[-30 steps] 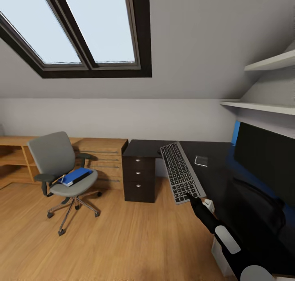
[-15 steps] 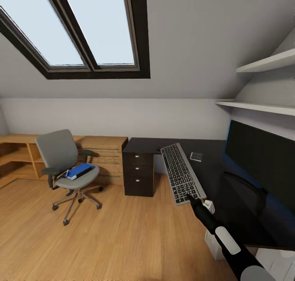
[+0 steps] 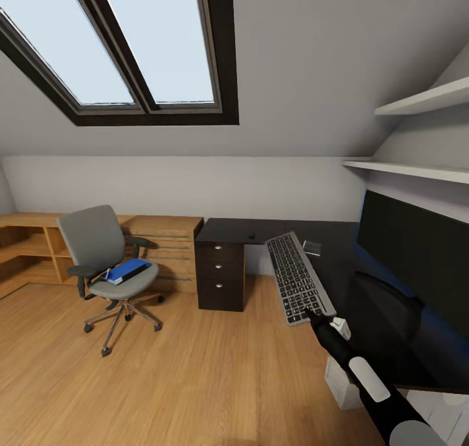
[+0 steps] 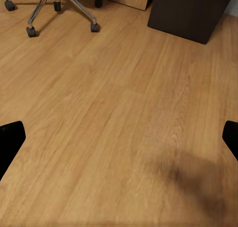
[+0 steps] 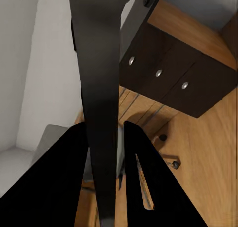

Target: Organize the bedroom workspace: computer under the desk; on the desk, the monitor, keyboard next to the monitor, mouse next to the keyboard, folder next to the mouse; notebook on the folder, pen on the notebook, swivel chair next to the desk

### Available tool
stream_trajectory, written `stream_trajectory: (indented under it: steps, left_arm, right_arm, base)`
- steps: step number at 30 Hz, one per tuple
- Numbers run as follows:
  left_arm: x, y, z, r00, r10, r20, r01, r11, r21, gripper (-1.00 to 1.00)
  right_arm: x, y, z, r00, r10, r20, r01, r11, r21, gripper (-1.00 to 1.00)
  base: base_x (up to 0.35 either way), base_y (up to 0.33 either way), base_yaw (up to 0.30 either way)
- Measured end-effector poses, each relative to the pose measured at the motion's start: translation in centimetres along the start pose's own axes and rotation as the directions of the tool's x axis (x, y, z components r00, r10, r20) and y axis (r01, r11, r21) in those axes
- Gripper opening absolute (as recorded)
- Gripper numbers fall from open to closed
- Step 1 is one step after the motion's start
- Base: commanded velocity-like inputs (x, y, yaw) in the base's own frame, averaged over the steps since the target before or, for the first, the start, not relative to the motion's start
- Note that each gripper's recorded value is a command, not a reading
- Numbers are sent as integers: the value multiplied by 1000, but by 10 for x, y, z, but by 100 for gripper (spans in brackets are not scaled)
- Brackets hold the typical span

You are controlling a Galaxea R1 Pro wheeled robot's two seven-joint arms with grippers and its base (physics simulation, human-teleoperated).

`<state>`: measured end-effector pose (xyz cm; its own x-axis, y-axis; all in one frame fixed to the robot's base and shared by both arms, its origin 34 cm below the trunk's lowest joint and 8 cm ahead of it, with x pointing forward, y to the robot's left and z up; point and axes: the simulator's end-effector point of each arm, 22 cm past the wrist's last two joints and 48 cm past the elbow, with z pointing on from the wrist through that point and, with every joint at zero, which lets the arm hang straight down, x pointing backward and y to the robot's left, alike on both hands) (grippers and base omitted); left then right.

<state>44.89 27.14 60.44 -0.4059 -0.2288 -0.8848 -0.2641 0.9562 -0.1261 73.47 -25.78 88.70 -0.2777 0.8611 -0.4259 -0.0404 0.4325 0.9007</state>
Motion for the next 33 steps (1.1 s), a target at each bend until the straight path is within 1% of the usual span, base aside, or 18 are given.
stream_trajectory:
  steps: [2, 4, 10, 13, 14, 16, 17, 18, 20, 22, 24, 33]
  left_arm:
    - [0, 0, 0, 1000, 0, 0, 0, 1000, 0, 100]
    - [0, 0, 0, 1000, 0, 0, 0, 1000, 0, 100]
    - [0, 0, 0, 1000, 0, 0, 0, 1000, 0, 100]
    - [0, 0, 0, 1000, 0, 0, 0, 1000, -1, 100]
    - [0, 0, 0, 1000, 0, 0, 0, 1000, -1, 100]
    - [0, 0, 0, 1000, -1, 0, 1, 1000, -1, 100]
    - [0, -1, 0, 1000, -1, 0, 1, 1000, -1, 100]
    - [0, -1, 0, 1000, -1, 0, 1, 1000, -1, 100]
    - [0, -1, 0, 1000, -1, 0, 1, 1000, -1, 100]
    - [0, -1, 0, 1000, -1, 0, 1, 1000, -1, 100]
    - [0, 0, 0, 1000, -1, 0, 1, 1000, -1, 100]
    - [0, 0, 0, 1000, -1, 0, 1, 1000, -1, 100]
  right_arm:
    - [-23, -2, -5, 1000, -28, 8, 28, 1000, 7, -100]
    - [-29, -4, -9, 999, -39, -10, 39, 999, 12, -100]
    - [-34, -5, -14, 998, -37, -60, 38, 999, 11, -100]
    - [-38, -3, -15, 998, -33, -58, 33, 999, 3, -100]
    - [-42, -2, -16, 999, -25, -47, 25, 1000, -4, -100]
    - [-50, 2, -17, 1000, -13, -26, 12, 1000, -25, -100]
    - [-59, 16, -20, 1000, 3, -2, -3, 995, -99, -100]
    - [-64, 38, -24, 1000, 13, 8, -12, 981, -194, -100]
    - [-63, 46, -27, 1000, 3, 7, -1, 971, -240, -100]
    - [-63, 54, -29, 1000, 6, 9, -3, 961, -276, -100]
    - [-60, 56, -29, 1000, 7, 6, -5, 958, -286, -100]
    - [-59, 56, -29, 1000, 7, 4, -6, 958, -288, -100]
  base:
    - [0, 0, 0]
    - [0, 0, 0]
    - [0, 0, 0]
    - [0, 0, 0]
    - [0, 0, 0]
    - [0, 0, 0]
    - [0, 0, 0]
    - [0, 0, 0]
    - [0, 0, 0]
    - [0, 0, 0]
    - [0, 0, 0]
    - [-12, -31, 0]
